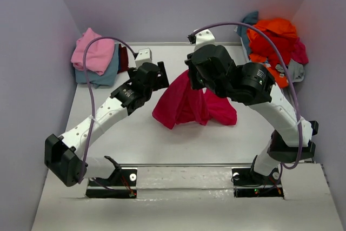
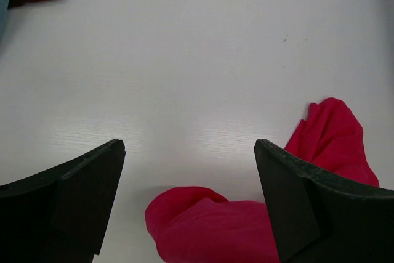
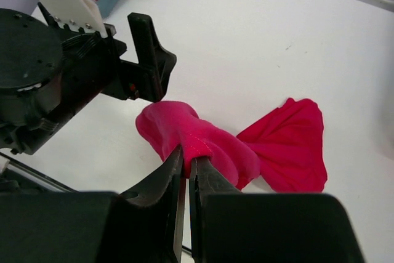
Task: Fold and stack the t-shirts
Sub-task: Move the tshirt to the center of the board
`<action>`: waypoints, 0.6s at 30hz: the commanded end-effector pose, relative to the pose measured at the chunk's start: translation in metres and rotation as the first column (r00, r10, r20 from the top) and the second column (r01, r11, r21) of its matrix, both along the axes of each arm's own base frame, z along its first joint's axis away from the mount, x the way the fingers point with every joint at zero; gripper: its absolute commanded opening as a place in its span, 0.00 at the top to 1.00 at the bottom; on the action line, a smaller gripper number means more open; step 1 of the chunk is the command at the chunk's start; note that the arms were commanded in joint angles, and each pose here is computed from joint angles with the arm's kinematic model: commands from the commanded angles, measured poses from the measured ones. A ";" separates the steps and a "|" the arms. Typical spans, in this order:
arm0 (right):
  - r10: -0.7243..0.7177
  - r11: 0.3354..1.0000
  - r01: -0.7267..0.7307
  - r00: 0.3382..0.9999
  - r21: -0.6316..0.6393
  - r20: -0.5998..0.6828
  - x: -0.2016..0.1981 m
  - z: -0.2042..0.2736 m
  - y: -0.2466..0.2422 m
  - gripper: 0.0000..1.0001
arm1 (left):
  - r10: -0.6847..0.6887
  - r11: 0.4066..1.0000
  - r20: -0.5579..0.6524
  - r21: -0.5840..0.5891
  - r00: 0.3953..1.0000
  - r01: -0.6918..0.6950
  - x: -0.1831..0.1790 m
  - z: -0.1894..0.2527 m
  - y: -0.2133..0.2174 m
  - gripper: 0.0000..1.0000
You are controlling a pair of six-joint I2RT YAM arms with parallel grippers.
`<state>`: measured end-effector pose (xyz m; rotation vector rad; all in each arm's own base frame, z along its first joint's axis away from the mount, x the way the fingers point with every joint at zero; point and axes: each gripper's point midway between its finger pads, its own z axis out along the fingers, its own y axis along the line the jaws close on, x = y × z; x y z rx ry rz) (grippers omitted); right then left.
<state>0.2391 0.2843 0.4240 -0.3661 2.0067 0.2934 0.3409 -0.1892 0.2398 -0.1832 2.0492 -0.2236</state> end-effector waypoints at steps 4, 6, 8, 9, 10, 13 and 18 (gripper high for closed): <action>0.046 0.998 -0.048 0.997 0.032 0.058 0.017 0.015 0.045 0.93 | 0.066 0.995 0.124 -0.089 0.990 -0.055 -0.007 0.045 0.017 0.01; 0.058 0.996 -0.061 0.997 0.062 0.057 0.015 0.013 0.055 0.93 | 0.074 0.993 0.142 -0.104 0.987 -0.059 -0.009 0.051 0.020 0.01; 0.062 0.995 -0.065 0.997 0.078 0.038 0.010 0.006 0.050 0.93 | 0.091 0.992 0.146 -0.100 0.985 -0.076 -0.012 0.057 0.025 0.01; 0.063 0.994 -0.066 0.998 0.090 0.032 0.006 0.002 0.053 0.93 | 0.113 0.991 0.143 -0.082 0.983 -0.102 -0.014 0.057 0.033 0.01; 0.064 0.992 -0.068 0.997 0.107 0.040 0.001 0.007 0.050 0.93 | 0.116 0.991 0.151 -0.081 0.982 -0.105 -0.017 0.061 0.033 0.01; 0.082 0.986 -0.091 0.994 0.142 0.067 -0.021 0.023 0.041 0.93 | 0.156 0.984 0.204 -0.116 0.967 -0.135 -0.025 0.086 0.046 0.01; 0.077 0.994 -0.080 0.996 0.073 0.040 -0.040 0.005 0.040 0.93 | 0.200 0.974 0.271 -0.163 0.942 -0.159 -0.035 0.115 0.062 0.01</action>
